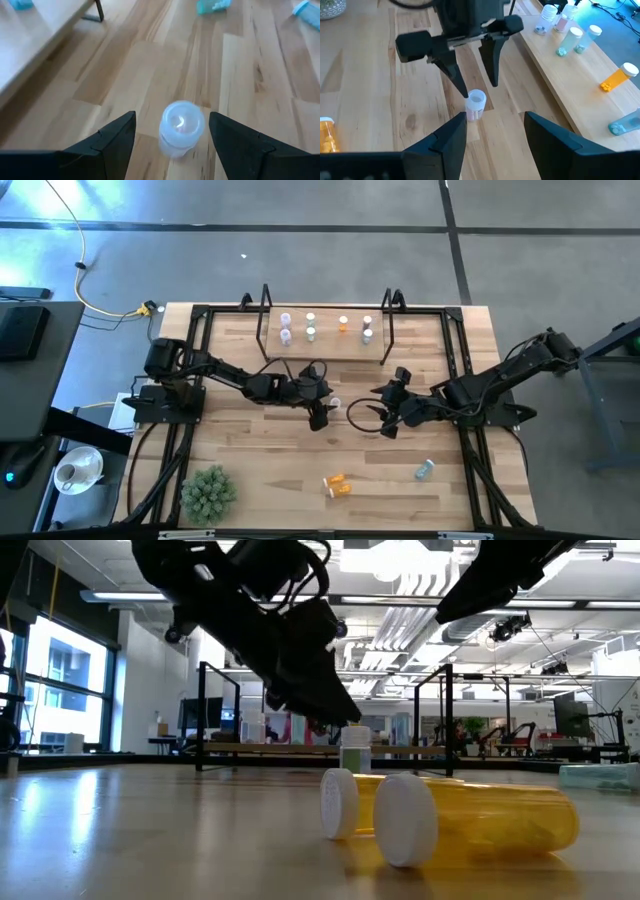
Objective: Pick and place medicine bottles onto shelf by color
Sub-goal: Put the white pill bottle on the shelf aligned with the other white pill bottles
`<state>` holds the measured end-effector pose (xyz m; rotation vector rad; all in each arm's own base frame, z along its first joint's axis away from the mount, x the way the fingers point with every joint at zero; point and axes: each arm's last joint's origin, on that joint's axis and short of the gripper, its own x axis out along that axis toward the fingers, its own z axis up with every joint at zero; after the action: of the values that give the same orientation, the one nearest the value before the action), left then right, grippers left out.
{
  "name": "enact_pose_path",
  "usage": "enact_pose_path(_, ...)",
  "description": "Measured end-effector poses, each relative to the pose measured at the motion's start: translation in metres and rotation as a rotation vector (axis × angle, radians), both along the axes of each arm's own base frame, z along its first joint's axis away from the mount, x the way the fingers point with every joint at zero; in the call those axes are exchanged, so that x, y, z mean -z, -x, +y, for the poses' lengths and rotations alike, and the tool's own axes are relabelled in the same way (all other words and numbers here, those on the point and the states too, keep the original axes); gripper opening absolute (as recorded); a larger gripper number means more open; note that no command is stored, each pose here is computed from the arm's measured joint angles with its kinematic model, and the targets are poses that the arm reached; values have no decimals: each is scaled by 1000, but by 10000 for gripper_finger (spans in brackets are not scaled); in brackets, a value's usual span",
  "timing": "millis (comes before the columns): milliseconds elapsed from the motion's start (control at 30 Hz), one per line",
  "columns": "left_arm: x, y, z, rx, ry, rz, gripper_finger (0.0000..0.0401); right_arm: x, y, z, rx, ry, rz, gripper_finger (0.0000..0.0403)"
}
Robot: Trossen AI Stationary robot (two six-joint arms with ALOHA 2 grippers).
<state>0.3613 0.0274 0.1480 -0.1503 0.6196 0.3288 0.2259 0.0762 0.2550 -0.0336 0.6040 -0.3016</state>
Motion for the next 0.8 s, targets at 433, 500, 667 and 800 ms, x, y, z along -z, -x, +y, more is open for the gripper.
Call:
enact_pose_path(433, 11, -11, 1, 1, 0, 19, 241, -1, -1, 0, 0, -3, -7, 188)
enact_pose_path(500, 11, -11, 1, 0, 0, 21, 241, -1, -1, 0, 0, -3, -8, 188)
enact_pose_path(667, 11, -11, 1, 1, -1, 21, 227, -1, -1, 0, 0, -3, -7, 188)
enact_pose_path(800, 11, -11, 1, 1, -1, 21, 189, -1, -1, 0, 0, -3, -7, 188)
